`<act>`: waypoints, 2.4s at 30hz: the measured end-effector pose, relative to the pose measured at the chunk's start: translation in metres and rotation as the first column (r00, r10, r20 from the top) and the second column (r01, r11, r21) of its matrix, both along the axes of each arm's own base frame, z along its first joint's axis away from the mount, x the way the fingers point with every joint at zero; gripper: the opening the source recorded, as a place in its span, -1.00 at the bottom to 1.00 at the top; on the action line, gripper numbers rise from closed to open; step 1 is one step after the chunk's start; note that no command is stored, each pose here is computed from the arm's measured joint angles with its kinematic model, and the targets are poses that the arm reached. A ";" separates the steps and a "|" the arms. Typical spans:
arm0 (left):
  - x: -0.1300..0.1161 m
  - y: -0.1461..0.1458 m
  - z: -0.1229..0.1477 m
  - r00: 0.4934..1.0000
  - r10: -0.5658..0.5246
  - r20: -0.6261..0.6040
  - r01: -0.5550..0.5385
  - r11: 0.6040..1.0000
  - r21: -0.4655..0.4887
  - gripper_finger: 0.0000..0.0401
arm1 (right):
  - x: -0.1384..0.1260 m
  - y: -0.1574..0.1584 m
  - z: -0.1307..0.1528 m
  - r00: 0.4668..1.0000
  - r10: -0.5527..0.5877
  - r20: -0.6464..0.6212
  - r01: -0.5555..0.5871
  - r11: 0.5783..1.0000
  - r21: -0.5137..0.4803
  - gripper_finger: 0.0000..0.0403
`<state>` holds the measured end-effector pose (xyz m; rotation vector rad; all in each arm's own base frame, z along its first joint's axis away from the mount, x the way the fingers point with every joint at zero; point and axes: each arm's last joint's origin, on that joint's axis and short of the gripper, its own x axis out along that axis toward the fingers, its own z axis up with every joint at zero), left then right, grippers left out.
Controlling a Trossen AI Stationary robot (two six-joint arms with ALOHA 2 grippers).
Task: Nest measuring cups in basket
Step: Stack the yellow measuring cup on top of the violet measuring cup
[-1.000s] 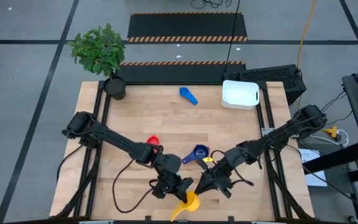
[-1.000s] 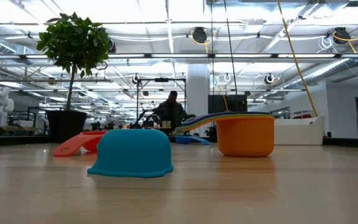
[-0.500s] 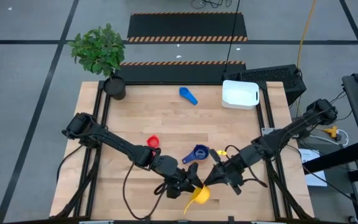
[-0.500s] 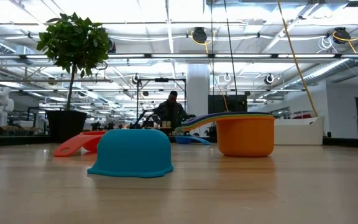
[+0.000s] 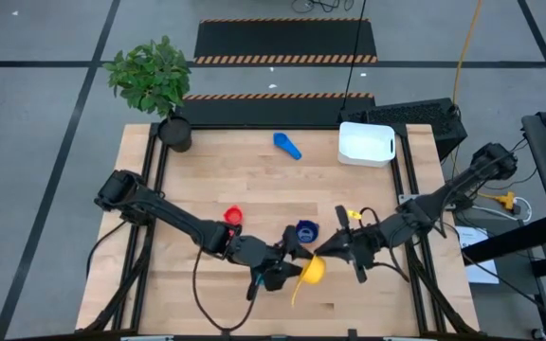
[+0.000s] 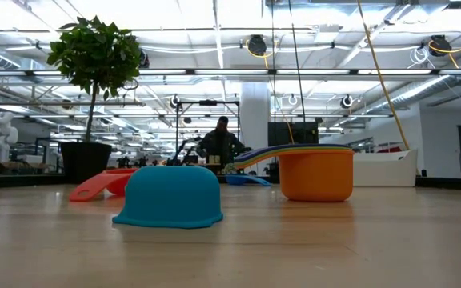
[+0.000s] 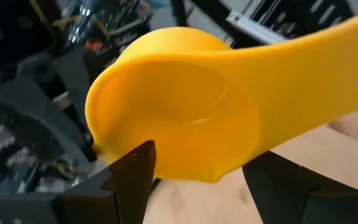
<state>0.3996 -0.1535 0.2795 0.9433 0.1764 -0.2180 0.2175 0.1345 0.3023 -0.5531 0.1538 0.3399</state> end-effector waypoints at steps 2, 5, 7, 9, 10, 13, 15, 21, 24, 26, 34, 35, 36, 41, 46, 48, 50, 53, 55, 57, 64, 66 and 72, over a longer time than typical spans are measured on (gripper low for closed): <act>-0.001 0.003 0.002 0.999 0.047 -0.007 -0.047 0.999 -0.003 0.19 | -0.002 -0.002 -0.001 0.999 -0.035 -0.017 0.034 0.999 -0.011 -1.00; -0.003 0.010 0.005 0.991 0.129 -0.016 -0.130 0.992 -0.009 0.19 | -0.004 -0.002 0.001 1.000 -0.025 -0.019 0.025 1.000 0.009 -1.00; -0.004 0.017 0.008 0.979 0.205 -0.019 -0.205 0.979 -0.006 0.19 | -0.005 -0.002 -0.001 0.999 -0.022 -0.041 0.022 1.000 -0.001 -1.00; -0.004 0.026 0.013 0.958 0.286 -0.004 -0.286 0.958 -0.023 0.19 | -0.005 -0.002 -0.003 0.998 -0.021 -0.051 0.021 1.000 -0.008 -1.00; -0.004 0.029 0.014 0.949 0.314 -0.002 -0.314 0.949 -0.031 0.19 | -0.005 -0.001 -0.006 0.997 -0.021 -0.068 0.019 1.000 -0.019 -1.00; -0.004 0.039 0.009 0.919 0.392 -0.045 -0.393 0.919 -0.026 0.19 | -0.005 -0.003 -0.002 0.998 -0.042 -0.047 0.042 0.999 -0.004 -1.00; -0.002 0.049 0.006 0.903 0.423 -0.071 -0.426 0.904 -0.041 0.19 | -0.005 -0.004 -0.003 0.997 -0.051 -0.055 0.050 0.999 -0.010 -1.00; -0.002 0.072 -0.001 0.841 0.522 -0.142 -0.534 0.844 -0.054 0.19 | -0.006 -0.005 -0.005 0.995 -0.082 -0.065 0.081 0.996 -0.024 -1.00; -0.002 0.080 -0.003 0.801 0.580 -0.149 -0.592 0.805 -0.049 0.19 | -0.006 -0.007 -0.007 0.988 -0.132 -0.080 0.129 0.991 -0.045 -1.00; -0.002 0.085 -0.004 0.775 0.614 -0.152 -0.625 0.780 -0.035 0.19 | -0.006 -0.008 -0.008 0.983 -0.166 -0.081 0.162 0.985 -0.060 -1.00; -0.019 0.101 0.006 0.701 0.680 -0.216 -0.703 0.709 -0.050 0.19 | -0.008 -0.014 -0.012 0.947 -0.308 -0.090 0.298 0.948 -0.112 -1.00; -0.021 0.103 0.008 0.694 0.685 -0.220 -0.712 0.698 -0.073 0.19 | -0.009 -0.015 -0.012 0.940 -0.328 -0.088 0.317 0.941 -0.117 -1.00; -0.025 0.104 0.011 0.692 0.681 -0.240 -0.713 0.697 -0.079 0.19 | -0.009 -0.015 -0.013 0.934 -0.348 -0.087 0.336 0.934 -0.125 -1.00; -0.033 0.100 0.016 0.712 0.644 -0.280 -0.690 0.715 -0.110 0.19 | -0.012 -0.019 -0.012 0.897 -0.436 -0.070 0.424 0.895 -0.142 -1.00; -0.036 0.095 0.021 0.727 0.630 -0.273 -0.676 0.727 -0.121 0.19 | -0.023 -0.021 -0.005 0.902 -0.427 -0.070 0.418 0.902 -0.108 -1.00; -0.036 0.094 0.017 0.731 0.620 -0.284 -0.669 0.734 -0.119 0.19 | -0.030 -0.024 -0.001 0.904 -0.422 -0.069 0.417 0.905 -0.081 -1.00; -0.039 0.097 0.011 0.738 0.611 -0.285 -0.661 0.741 -0.122 0.19 | -0.037 -0.026 0.005 0.906 -0.419 -0.066 0.416 0.908 -0.048 -1.00; -0.041 0.109 -0.003 0.743 0.618 -0.257 -0.662 0.734 -0.150 0.19 | -0.044 -0.030 0.009 0.906 -0.416 -0.070 0.416 0.909 -0.020 -1.00; -0.047 0.117 -0.013 0.735 0.630 -0.251 -0.672 0.727 -0.141 0.19 | -0.047 -0.032 0.011 0.907 -0.416 -0.069 0.416 0.909 -0.014 -1.00; -0.049 0.121 -0.015 0.755 0.627 -0.194 -0.656 0.731 -0.189 0.19 | -0.049 -0.033 0.012 0.907 -0.416 -0.068 0.416 0.909 -0.016 -1.00; -0.067 0.105 -0.023 0.886 0.458 -0.077 -0.464 0.863 -0.201 0.19 | -0.050 -0.038 0.017 0.868 -0.497 -0.003 0.496 0.867 -0.038 -1.00; -0.072 0.102 -0.022 0.897 0.441 -0.041 -0.439 0.875 -0.203 0.19 | -0.050 -0.038 0.019 0.870 -0.492 0.011 0.492 0.870 -0.029 -1.00; -0.072 0.094 -0.012 0.924 0.377 0.062 -0.343 0.891 -0.296 0.19 | -0.048 -0.036 0.025 0.874 -0.483 0.053 0.483 0.876 0.007 -1.00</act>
